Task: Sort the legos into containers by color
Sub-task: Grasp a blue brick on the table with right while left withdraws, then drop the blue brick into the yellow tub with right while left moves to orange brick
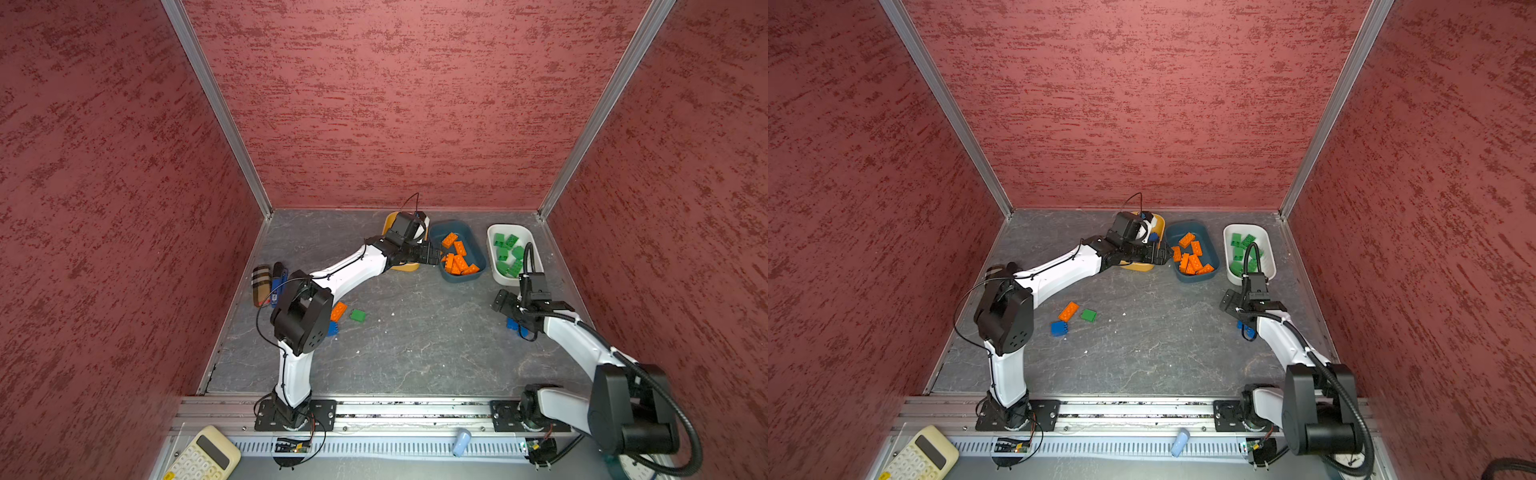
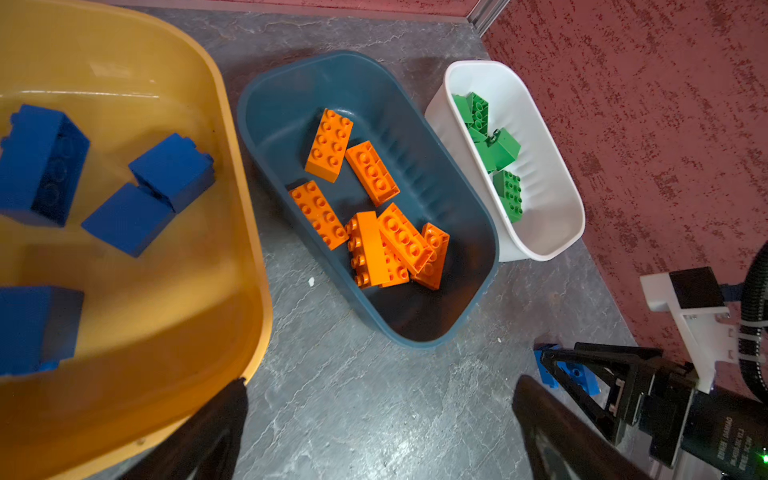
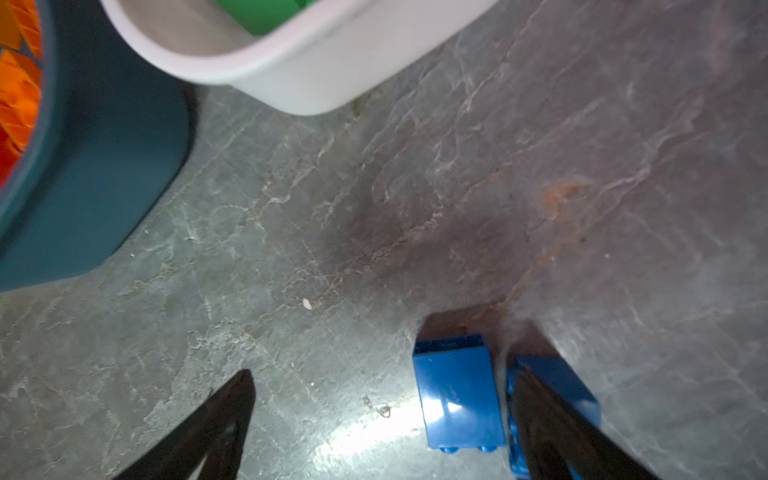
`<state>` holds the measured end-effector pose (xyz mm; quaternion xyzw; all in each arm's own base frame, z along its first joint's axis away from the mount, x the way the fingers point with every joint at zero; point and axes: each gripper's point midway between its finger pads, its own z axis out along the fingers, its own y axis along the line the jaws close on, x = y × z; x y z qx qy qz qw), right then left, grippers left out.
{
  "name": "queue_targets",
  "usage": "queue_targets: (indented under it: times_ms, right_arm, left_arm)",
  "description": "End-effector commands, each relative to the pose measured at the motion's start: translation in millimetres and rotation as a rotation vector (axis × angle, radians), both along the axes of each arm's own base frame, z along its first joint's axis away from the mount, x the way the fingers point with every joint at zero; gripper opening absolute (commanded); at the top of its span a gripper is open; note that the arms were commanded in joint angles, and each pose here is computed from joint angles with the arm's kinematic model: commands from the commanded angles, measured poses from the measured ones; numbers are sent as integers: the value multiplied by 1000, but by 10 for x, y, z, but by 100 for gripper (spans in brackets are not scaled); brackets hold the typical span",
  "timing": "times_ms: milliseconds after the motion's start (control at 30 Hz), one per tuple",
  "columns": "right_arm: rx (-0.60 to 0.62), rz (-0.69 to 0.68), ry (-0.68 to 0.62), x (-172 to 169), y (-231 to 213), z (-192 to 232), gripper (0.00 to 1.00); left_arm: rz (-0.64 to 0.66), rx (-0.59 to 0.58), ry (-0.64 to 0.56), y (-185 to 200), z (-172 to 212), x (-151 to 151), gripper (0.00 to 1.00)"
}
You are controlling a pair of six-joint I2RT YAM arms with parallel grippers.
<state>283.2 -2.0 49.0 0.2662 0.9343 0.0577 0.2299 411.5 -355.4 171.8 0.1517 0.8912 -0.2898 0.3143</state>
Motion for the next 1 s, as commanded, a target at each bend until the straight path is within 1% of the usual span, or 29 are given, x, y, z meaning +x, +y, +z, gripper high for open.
queue_targets:
  times_ms: [0,233,367,467,533,600,667,767,867,967]
  right_arm:
    - [-46,-2,41,1,-81,31,94]
    - [-27,57,123,-21,4,-95,91]
    - [87,168,81,47,320,-70,87]
    - [122,213,47,78,450,-7,87]
    - [98,201,50,69,411,-13,86]
    - [38,151,67,53,278,-41,86]
    - [-17,110,93,20,162,-84,86]
    - [-66,69,147,-41,63,-170,83]
    - [-103,61,180,-76,45,-231,77]
    - [-93,100,198,-79,158,-285,64]
  left_arm:
    - [22,1,-65,146,177,-32,100]
    - [63,20,-34,347,49,-164,100]
    - [68,30,-25,384,15,-187,99]
    - [69,40,-20,402,5,-194,99]
    - [72,48,-15,419,-17,-205,99]
    - [74,53,-13,429,-32,-214,100]
    - [78,54,-9,437,-41,-219,99]
    - [83,56,-4,449,-58,-226,99]
    - [90,65,0,467,-87,-226,100]
    - [95,73,3,484,-105,-228,100]
